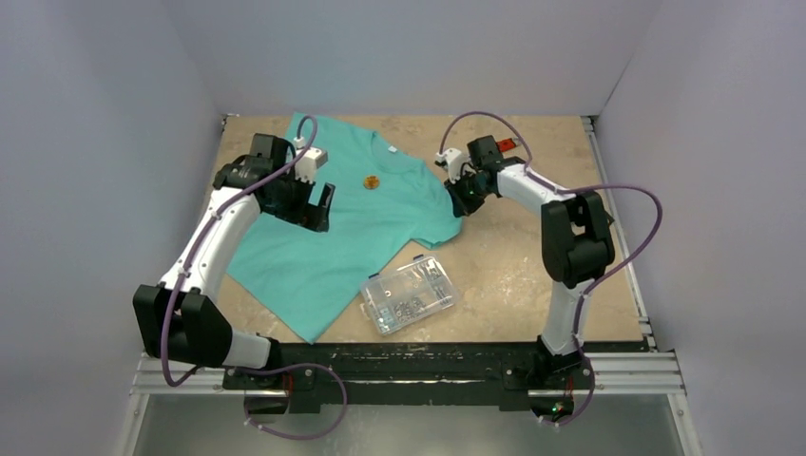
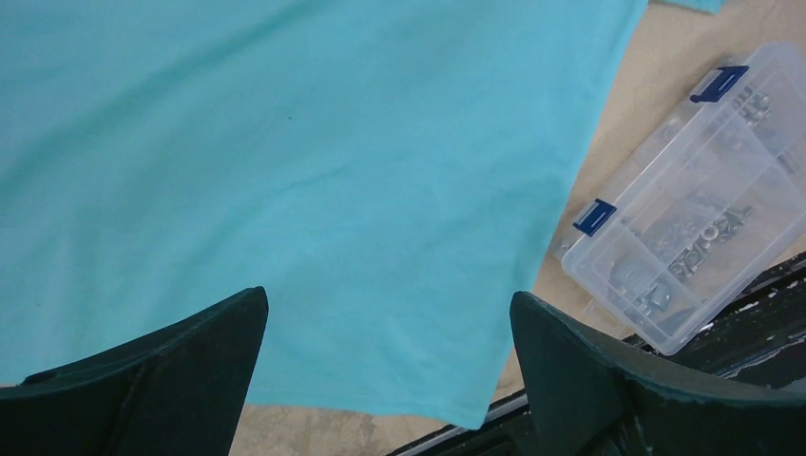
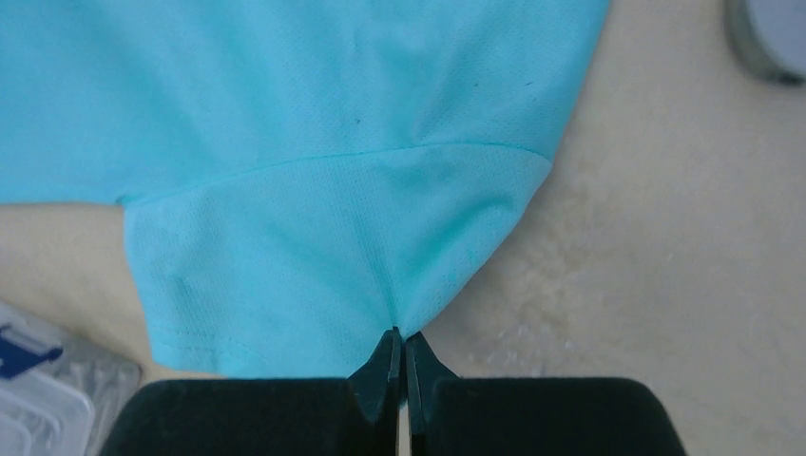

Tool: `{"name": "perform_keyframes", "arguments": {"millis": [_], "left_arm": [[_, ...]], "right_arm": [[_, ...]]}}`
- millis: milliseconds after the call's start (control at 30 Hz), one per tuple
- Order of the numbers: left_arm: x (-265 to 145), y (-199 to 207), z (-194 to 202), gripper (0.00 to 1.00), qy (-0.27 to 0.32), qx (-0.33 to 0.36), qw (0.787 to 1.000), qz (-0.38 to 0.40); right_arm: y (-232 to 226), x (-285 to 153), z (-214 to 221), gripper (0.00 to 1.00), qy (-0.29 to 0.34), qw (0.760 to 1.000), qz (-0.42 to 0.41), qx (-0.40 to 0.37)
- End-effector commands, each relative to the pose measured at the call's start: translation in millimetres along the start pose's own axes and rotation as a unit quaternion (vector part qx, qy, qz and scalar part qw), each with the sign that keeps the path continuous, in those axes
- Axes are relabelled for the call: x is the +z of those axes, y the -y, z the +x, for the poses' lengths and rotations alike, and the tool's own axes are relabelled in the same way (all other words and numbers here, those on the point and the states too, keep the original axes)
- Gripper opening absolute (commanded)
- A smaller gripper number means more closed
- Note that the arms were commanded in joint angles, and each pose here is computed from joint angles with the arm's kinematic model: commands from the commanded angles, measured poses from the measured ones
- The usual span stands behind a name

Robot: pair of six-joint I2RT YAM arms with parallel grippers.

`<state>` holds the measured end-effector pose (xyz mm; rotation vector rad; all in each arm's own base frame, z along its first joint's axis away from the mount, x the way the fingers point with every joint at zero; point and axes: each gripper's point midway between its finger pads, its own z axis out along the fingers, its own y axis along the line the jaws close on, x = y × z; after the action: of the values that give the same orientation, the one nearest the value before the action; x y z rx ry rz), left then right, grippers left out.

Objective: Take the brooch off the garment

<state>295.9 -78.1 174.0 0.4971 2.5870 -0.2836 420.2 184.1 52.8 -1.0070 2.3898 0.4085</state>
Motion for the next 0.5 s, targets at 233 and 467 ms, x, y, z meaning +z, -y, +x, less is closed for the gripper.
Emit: {"name": "perform_keyframes", "arguments": {"millis": [233, 467], "left_arm": [[26.0, 41.3, -60.5, 0.89, 0.126, 0.015, 0.99, 0.063], [54.2, 62.4, -86.0, 0.75, 0.146, 0.068, 0.986, 0.045]], "right_arm": [[-26.9, -38.9, 55.8, 0.0, -0.017, 1.0, -0.006, -0.002], [-36.4, -58.4, 41.6, 0.3, 0.0, 0.999, -0.031, -0.02]]}}
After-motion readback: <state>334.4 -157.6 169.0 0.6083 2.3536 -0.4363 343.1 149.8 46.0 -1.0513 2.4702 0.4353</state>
